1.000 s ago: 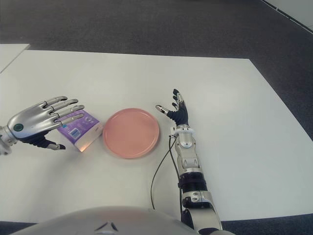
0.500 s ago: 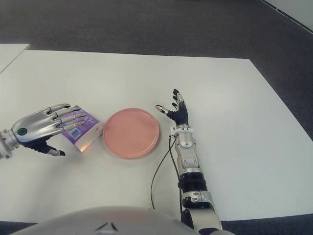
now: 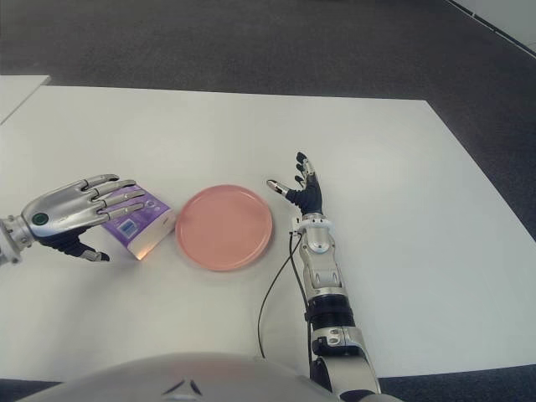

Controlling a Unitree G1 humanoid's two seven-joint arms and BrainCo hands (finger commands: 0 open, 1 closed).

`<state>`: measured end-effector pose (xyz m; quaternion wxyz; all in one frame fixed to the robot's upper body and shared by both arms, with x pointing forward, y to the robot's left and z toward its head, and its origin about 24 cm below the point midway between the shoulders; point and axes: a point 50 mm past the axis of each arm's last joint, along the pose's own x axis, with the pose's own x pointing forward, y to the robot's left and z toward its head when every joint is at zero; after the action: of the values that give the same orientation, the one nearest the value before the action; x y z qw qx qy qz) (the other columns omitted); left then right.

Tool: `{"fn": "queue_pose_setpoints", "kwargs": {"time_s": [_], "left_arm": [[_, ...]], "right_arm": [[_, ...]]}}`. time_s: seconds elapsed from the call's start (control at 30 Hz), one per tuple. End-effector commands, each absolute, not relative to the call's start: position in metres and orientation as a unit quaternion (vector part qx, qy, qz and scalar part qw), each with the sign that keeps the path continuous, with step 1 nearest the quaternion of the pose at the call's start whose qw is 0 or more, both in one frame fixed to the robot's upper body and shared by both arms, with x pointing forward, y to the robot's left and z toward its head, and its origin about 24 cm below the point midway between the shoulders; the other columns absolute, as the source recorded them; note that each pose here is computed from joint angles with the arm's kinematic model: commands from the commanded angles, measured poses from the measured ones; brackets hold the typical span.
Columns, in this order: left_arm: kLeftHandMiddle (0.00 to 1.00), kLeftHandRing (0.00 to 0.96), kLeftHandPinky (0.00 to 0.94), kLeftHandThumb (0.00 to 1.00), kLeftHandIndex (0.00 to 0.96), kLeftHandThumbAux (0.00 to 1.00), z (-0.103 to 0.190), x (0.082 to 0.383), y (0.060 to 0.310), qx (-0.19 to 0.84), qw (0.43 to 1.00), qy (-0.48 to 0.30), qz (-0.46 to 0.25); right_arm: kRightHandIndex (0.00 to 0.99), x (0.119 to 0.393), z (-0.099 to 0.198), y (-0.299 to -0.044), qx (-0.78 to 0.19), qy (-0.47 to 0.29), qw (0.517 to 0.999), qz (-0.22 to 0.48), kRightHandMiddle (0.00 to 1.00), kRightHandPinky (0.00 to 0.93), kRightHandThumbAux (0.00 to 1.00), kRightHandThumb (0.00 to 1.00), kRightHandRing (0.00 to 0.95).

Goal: Put the tissue paper into the plate.

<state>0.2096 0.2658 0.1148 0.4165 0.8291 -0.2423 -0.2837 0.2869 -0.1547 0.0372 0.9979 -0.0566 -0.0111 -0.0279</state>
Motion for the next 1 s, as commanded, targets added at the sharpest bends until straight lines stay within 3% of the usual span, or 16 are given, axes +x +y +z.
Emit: {"fn": "queue_pose_setpoints", "kwargs": {"time_s": [0.03, 0.6, 1.0], "left_arm": [[0.0, 0.0, 0.0, 0.32, 0.0, 0.283, 0.108, 0.209, 0.267, 0.825, 0.42, -0.241, -0.291], [0.0, 0.0, 0.0, 0.263, 0.0, 0.33, 0.101, 0.222, 0.261, 0.818, 0.435, -0.238, -0.292], [0.0, 0.0, 0.0, 0.305, 0.0, 0.289, 0.101, 0.231, 0.262, 0.821, 0.438, -0.244, -0.275]], "right_arm": [[0.04, 0.284, 0.032, -0.155, -0.056, 0.005, 0.998, -0.031, 0.039, 0.067, 0.853, 0.0, 0.033], [0.04, 0.282, 0.032, -0.155, -0.056, 0.005, 0.998, -0.031, 0.039, 0.067, 0.853, 0.0, 0.033], [0.04, 0.28, 0.033, -0.156, -0.056, 0.004, 0.998, -0.031, 0.039, 0.067, 0.853, 0.0, 0.033]]}}
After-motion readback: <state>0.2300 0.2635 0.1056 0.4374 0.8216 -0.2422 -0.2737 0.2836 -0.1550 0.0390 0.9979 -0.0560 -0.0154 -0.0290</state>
